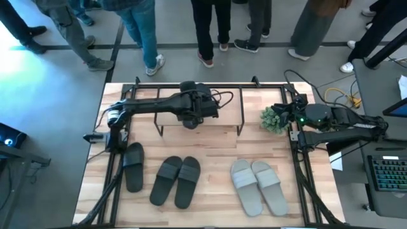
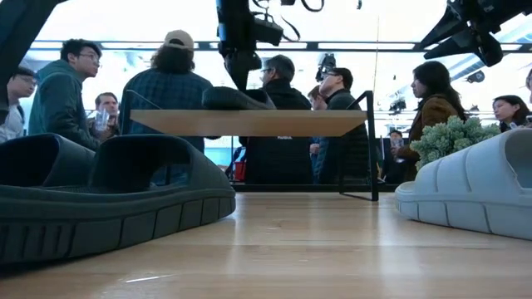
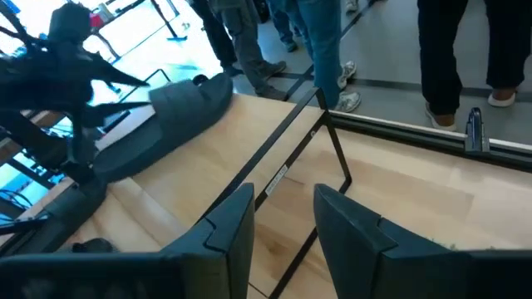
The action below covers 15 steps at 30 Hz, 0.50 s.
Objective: Pick and place slides into the shelf
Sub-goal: Put the black slide on the shelf
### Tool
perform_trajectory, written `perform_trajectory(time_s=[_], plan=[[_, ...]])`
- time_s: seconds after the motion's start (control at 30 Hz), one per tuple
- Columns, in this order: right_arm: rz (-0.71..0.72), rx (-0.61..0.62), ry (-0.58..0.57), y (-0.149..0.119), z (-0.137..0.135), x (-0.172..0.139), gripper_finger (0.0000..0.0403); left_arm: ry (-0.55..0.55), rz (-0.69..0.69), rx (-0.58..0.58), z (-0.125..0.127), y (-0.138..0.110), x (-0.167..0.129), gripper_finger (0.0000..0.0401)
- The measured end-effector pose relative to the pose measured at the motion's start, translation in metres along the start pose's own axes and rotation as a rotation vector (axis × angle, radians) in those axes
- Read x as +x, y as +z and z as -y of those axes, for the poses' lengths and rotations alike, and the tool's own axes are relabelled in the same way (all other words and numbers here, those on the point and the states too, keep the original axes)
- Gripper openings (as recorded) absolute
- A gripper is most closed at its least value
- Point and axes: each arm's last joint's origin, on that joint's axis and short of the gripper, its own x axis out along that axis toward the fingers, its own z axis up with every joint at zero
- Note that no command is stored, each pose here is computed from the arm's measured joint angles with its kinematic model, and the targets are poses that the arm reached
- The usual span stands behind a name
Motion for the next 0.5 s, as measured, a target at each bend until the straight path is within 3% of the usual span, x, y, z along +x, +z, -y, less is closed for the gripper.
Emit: perform_trajectory(time_s=[0.23,0.37,0.5], plan=[[-0.088,-0.050,0.057,-0.002,-0.010,0.008,0.0119,-0.013,0.033,-0.010,-0.021,-0.015,-0.027,0.0175],[-0.169,-0.147,0.148,0.002,-0.031,0.022,0.0119,-0.153,0.117,-0.067,-0.045,-0.040,-0.061,0.0181],[-0.211,-0.328,0.120,0.008,-0.059,0.047,0.0119,-0.241,0.252,-0.207,-0.067,-0.063,-0.076,0.0171]])
